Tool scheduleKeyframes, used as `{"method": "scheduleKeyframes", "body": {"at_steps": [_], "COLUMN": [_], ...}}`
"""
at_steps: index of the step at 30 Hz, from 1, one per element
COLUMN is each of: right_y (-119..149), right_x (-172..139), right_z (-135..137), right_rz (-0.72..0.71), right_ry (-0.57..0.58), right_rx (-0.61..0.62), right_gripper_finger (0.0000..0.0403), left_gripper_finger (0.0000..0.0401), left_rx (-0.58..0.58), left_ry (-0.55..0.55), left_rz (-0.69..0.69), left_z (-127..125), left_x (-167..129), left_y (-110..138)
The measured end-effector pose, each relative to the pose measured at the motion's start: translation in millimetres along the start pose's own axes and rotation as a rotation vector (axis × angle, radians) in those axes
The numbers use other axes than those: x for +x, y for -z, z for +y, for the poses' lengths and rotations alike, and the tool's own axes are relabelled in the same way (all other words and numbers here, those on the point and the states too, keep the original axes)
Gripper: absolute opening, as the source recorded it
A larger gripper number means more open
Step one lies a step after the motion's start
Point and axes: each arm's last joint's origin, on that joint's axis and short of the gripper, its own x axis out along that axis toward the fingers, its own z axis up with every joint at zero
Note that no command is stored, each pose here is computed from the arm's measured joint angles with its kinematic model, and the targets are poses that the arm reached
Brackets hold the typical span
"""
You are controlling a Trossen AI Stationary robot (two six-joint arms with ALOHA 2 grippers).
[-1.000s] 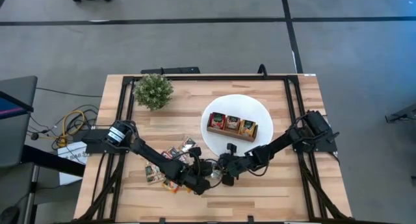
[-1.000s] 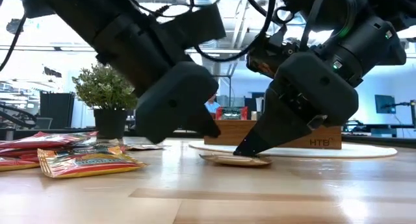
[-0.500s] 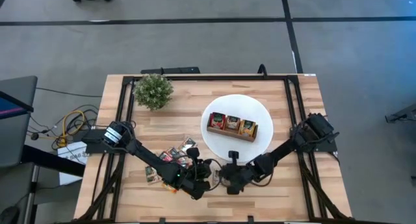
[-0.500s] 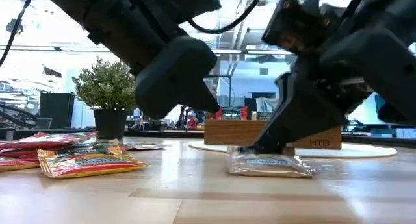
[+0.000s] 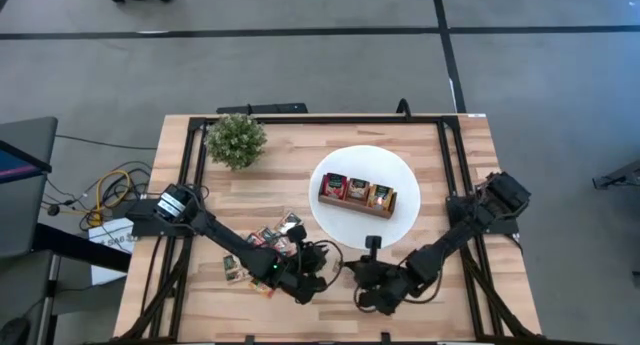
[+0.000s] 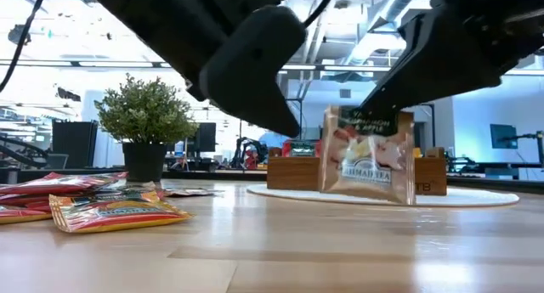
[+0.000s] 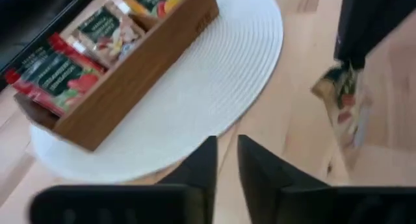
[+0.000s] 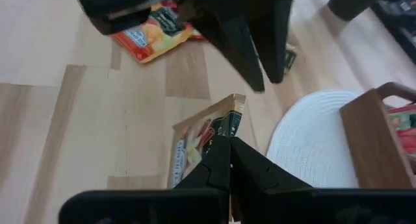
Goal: Pick & Place Tea
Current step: Put the brown tea bag into the middle section of the wooden organizer
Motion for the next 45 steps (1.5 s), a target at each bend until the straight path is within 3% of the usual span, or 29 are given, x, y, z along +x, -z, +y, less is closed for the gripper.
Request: {"method": "scheduleKeyframes", "body": {"at_steps": [5, 9, 17, 23, 28, 37, 40, 45], "right_y": [2, 3, 6, 6, 5, 1, -6, -17], "right_x": [-5, -7, -14, -14, -14, -15, -21, -29], "right_z": [2, 4, 9, 8, 8, 9, 2, -14], "right_rz": [-0.014, -0.011, -0.044, -0.045, -0.046, -0.073, -0.061, 0.001], "right_ry": [0.036, 0.037, 0.090, 0.090, 0.089, 0.071, 0.005, -0.134], "right_rx": [-0.022, -0.034, -0.059, -0.057, -0.056, -0.016, 0.056, 0.228], "right_gripper_finger": [0.0000, 0.0000, 0.0000, 0.0000, 0.0000, 0.0008, 0.0040, 0.0135], "left_gripper_finger": [0.0146, 0.0189, 0.0197, 0.0196, 0.0160, 0.0011, 0.0004, 0.0001], "left_rx": [-0.007, -0.001, -0.044, -0.008, 0.001, 0.015, 0.046, 0.081], "left_ry": [0.055, 0.158, 0.135, 0.162, 0.231, 0.205, 0.186, 0.152], "left_rz": [-0.029, -0.023, -0.076, -0.130, -0.167, -0.181, -0.186, -0.191], "left_z": [-5, -9, -14, -22, -26, -26, -28, -29], "left_x": [0, -1, 9, 20, 19, 18, 15, 13], "left_y": [-4, -7, -6, -1, -6, -6, -5, -4]}}
